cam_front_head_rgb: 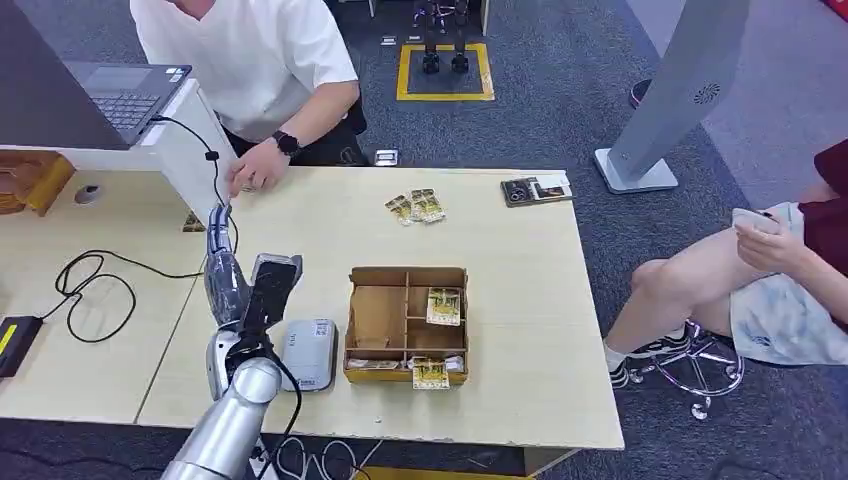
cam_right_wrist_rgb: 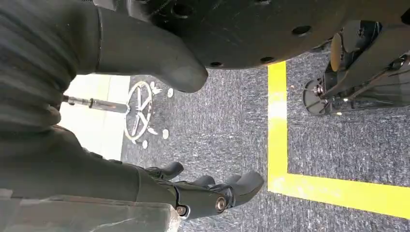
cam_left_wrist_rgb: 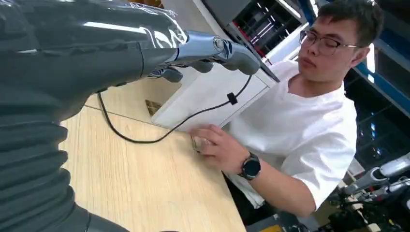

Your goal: Pass the card to the sensor for recognition and then transmit it.

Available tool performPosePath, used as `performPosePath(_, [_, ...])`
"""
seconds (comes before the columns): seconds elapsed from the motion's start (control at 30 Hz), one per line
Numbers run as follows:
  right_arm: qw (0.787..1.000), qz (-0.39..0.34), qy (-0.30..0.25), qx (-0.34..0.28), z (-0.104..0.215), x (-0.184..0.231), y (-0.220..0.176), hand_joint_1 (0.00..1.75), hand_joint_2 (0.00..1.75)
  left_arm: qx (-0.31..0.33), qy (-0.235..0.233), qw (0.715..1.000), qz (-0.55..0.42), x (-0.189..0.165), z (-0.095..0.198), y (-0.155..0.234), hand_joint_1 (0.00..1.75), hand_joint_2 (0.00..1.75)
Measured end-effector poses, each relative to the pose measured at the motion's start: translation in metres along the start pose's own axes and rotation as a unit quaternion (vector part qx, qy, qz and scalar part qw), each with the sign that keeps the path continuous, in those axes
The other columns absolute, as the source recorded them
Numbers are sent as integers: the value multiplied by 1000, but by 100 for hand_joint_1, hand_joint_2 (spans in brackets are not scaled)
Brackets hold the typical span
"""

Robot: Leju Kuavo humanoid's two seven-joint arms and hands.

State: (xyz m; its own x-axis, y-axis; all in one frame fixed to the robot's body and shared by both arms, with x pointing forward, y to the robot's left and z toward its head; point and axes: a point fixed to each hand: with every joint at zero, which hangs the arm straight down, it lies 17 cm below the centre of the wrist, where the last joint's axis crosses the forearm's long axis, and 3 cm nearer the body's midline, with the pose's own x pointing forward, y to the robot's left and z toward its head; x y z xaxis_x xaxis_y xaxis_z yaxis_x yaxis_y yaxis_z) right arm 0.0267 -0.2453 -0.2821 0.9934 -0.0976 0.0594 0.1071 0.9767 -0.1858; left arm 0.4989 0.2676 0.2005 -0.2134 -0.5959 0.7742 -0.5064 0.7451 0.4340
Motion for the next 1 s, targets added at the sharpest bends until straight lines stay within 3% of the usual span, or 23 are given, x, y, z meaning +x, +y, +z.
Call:
performPosePath(0.17, [1000,-5,1,0,0,-1,0,0,175,1,-22,999,25,11,7,8,0,175])
performPosePath(0.2, [1000,-6,1,0,0,-1,0,0,175,2,-27,999,31,14,10,10,0,0])
performPosePath(0.27, [1000,-7,0,-1,0,-1,0,0,175,2,-39,998,41,20,15,14,0,0])
performPosePath(0.3, [1000,-7,-1,-1,0,-1,0,0,175,4,-45,998,48,23,18,16,0,175])
performPosePath(0.53, [1000,-12,-1,-2,0,-2,0,0,175,-6,-105,993,58,52,42,23,0,175])
performPosePath(0.7, [1000,-16,1,-1,1,-4,0,0,175,-20,-177,984,17,76,66,24,0,175])
performPosePath(1.0, [1000,-21,2,-1,1,-5,0,0,175,-30,-246,969,1,106,102,29,0,175])
